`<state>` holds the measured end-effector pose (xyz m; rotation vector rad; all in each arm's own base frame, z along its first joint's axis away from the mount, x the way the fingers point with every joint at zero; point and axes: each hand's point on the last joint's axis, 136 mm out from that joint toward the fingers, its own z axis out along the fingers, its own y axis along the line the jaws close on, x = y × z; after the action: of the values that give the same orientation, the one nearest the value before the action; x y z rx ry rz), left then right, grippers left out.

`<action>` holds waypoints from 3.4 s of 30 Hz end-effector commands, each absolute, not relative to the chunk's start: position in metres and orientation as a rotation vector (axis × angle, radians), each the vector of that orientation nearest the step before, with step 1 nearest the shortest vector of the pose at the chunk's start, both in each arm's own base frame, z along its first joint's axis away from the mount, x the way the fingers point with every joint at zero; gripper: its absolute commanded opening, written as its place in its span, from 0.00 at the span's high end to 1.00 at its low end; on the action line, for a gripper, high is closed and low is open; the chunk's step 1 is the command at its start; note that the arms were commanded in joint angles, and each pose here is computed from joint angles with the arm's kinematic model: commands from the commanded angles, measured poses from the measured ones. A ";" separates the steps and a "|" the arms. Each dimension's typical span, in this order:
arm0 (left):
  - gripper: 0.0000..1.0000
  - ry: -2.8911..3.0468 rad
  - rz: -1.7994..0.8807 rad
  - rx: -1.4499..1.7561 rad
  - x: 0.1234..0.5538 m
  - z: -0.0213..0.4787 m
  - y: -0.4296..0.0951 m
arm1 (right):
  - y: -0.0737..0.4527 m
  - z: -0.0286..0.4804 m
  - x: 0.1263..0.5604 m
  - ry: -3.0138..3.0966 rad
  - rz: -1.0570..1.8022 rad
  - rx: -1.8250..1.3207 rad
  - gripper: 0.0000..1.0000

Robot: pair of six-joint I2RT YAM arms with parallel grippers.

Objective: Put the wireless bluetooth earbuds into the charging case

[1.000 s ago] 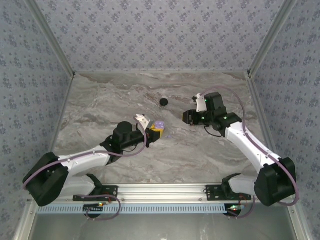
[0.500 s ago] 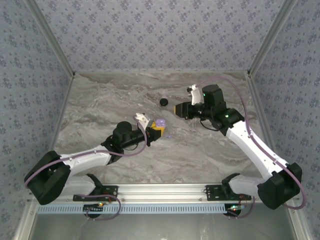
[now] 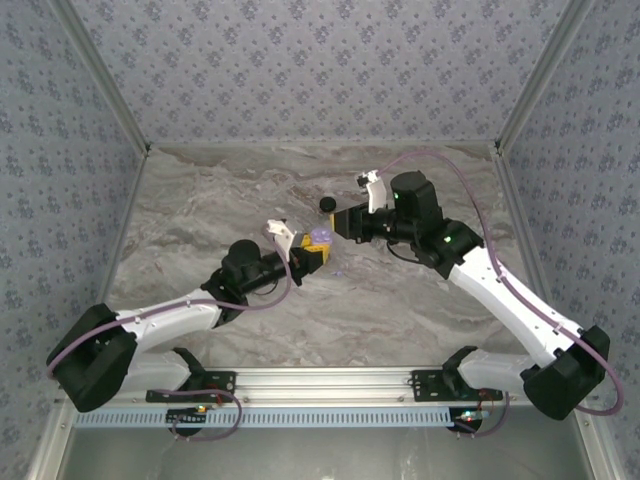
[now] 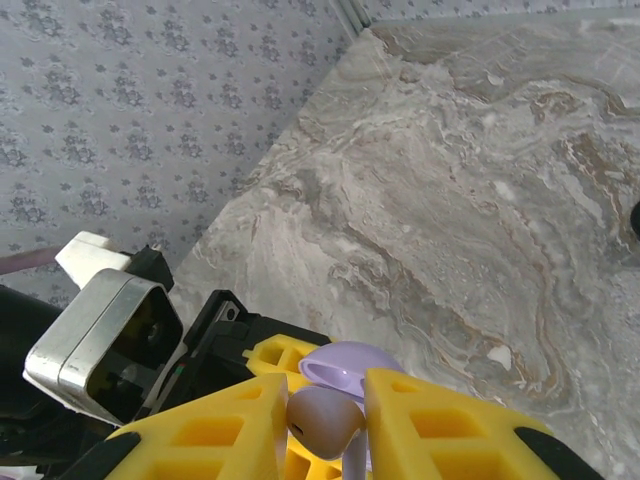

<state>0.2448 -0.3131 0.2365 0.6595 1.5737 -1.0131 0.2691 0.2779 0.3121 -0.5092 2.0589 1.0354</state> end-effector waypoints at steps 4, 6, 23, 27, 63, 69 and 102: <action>0.76 1.375 -1.061 0.595 0.243 0.303 -0.311 | 0.284 0.350 0.265 1.935 1.054 -0.515 0.72; 0.76 1.365 -1.061 0.588 0.244 0.309 -0.311 | 0.287 0.351 0.263 1.929 1.058 -0.524 0.72; 0.75 1.350 -1.093 0.572 0.243 0.319 -0.314 | 0.286 0.343 0.265 1.948 0.985 -0.515 0.71; 0.75 1.463 -1.033 0.540 0.256 0.298 -0.313 | 0.264 0.323 0.282 2.029 0.812 -0.405 0.70; 0.75 1.680 -0.812 0.548 0.238 0.249 -0.262 | 0.174 0.070 0.341 2.855 0.411 -0.369 0.87; 0.75 1.681 -0.806 0.548 0.236 0.248 -0.259 | 0.188 0.056 0.349 2.901 0.475 -0.409 0.89; 0.75 1.694 -0.814 0.533 0.237 0.243 -0.260 | 0.157 0.021 0.317 3.077 0.233 -0.446 0.86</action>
<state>0.2390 -0.2570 0.2300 0.5298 1.7358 -0.7933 0.3341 0.1653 0.0186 -0.3994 3.0350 0.2837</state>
